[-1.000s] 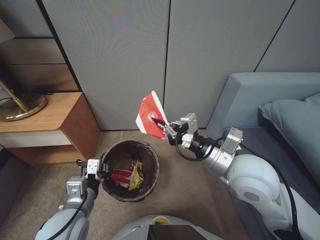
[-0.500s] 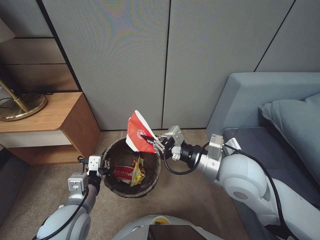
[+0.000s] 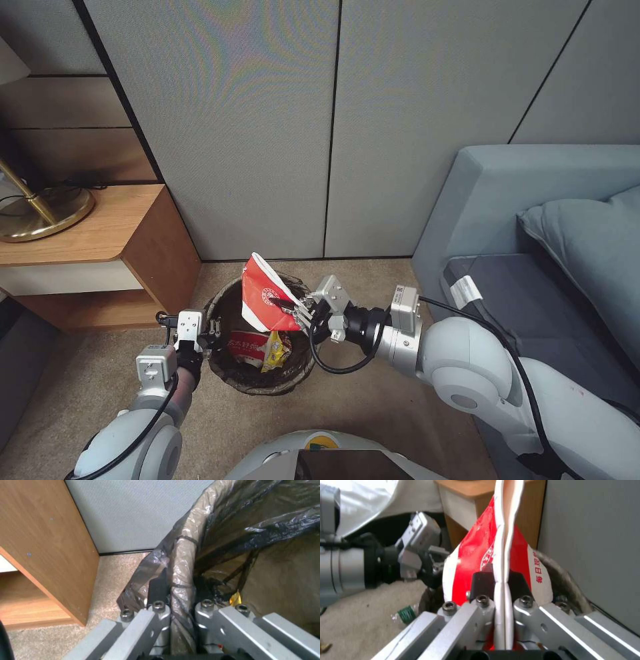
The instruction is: Pick up the trash bin, then pick up the garbage from the floor and place it into the trash bin.
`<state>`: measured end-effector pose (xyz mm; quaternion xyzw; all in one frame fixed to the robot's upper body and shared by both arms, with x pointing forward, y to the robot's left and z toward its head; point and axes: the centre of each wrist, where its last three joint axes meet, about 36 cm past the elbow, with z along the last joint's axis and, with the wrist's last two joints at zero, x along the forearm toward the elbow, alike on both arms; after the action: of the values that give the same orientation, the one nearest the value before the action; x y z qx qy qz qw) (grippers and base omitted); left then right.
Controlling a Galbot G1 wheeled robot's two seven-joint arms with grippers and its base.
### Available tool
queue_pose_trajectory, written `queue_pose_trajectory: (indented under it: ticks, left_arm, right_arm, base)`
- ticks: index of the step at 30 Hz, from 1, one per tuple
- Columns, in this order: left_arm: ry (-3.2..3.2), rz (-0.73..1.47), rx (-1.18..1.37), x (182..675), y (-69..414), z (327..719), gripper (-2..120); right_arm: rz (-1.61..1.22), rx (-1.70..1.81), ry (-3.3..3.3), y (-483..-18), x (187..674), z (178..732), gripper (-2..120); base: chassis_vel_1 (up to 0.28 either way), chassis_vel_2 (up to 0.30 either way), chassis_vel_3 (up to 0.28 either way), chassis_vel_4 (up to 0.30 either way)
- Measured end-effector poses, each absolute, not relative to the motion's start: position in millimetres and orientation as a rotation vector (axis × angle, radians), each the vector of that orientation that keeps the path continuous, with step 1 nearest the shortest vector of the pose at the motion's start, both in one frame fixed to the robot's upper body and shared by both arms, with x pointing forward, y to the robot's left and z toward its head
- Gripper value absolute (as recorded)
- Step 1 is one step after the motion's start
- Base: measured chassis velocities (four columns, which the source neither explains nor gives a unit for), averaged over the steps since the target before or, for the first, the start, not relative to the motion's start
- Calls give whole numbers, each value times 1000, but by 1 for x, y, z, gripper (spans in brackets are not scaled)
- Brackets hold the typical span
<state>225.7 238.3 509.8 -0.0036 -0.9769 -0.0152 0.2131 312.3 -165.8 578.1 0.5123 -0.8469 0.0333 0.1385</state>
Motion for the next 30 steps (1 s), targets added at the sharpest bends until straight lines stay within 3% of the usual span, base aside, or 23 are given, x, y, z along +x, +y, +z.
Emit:
queue_pose_trajectory:
  ticks: [9, 11, 15, 26, 30]
  left_arm:
    - [-2716, -39, -9, 227, 238, 510, 2]
    - [-2710, -40, -7, 225, 238, 510, 2]
    - [-2707, -43, -6, 225, 239, 509, 2]
    - [-2703, -52, -6, 224, 239, 509, 2]
    - [-2704, -54, -4, 224, 239, 509, 2]
  right_arm:
    - [101, 1471, -2434, -162, 311, 572, 30]
    - [104, 1453, -2435, -162, 311, 566, 41]
    - [100, 1439, -2451, -160, 312, 562, 52]
    - [87, 1379, -2556, -169, 313, 571, 96]
    - [82, 1324, -2650, -176, 310, 580, 100]
  base:
    - [0, 0, 0, 0]
    - [0, 0, 0, 0]
    - [0, 0, 0, 0]
    - [0, 0, 0, 0]
    - [0, 0, 0, 0]
